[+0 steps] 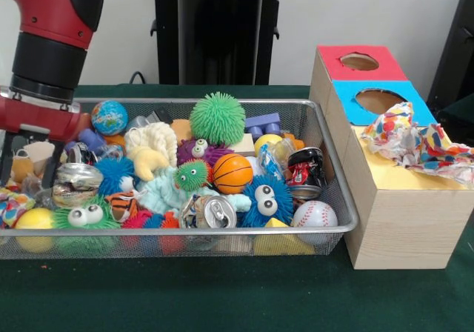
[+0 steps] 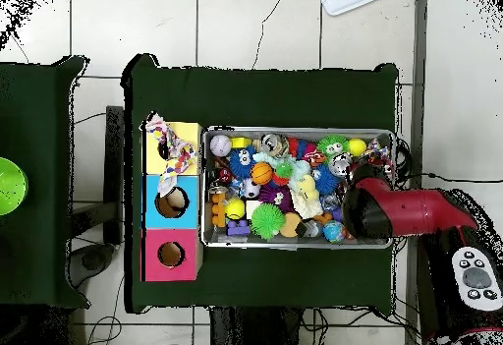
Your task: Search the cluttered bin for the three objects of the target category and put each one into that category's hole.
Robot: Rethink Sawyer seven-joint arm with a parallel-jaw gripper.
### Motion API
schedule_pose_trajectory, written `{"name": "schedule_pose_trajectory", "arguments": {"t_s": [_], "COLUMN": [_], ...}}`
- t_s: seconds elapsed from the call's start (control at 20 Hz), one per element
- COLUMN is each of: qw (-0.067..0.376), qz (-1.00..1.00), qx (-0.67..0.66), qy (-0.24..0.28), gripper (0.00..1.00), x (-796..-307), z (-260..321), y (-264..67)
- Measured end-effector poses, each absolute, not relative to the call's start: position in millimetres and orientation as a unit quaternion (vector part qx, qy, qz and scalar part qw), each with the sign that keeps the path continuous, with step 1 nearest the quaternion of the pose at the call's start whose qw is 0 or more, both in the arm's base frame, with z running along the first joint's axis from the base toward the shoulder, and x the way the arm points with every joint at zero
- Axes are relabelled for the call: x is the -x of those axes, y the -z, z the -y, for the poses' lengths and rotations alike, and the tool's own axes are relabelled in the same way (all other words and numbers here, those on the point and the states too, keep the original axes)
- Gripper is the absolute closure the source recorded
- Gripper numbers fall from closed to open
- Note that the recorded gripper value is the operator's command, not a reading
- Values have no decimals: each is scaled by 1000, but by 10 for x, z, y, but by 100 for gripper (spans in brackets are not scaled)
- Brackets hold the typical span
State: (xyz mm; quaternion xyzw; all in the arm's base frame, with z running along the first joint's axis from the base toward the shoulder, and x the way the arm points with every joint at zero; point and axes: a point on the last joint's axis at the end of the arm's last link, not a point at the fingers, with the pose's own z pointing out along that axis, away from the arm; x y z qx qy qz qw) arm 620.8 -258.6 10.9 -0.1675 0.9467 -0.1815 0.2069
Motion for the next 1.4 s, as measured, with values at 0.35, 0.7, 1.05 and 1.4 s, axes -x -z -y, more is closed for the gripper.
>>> {"name": "schedule_pose_trajectory", "arguments": {"t_s": [0.35,0.7,1.05,1.4], "qw": [224,235,243,236], "qz": [-939,-936,-937,-941], "qx": [177,182,175,170], "qy": [192,189,182,172], "gripper": [0,0,0,0], "x": [-6338,-6447,-6519,-6462], "z": [2670,2663,2697,2684], "y": [-127,-79,26,204]}}
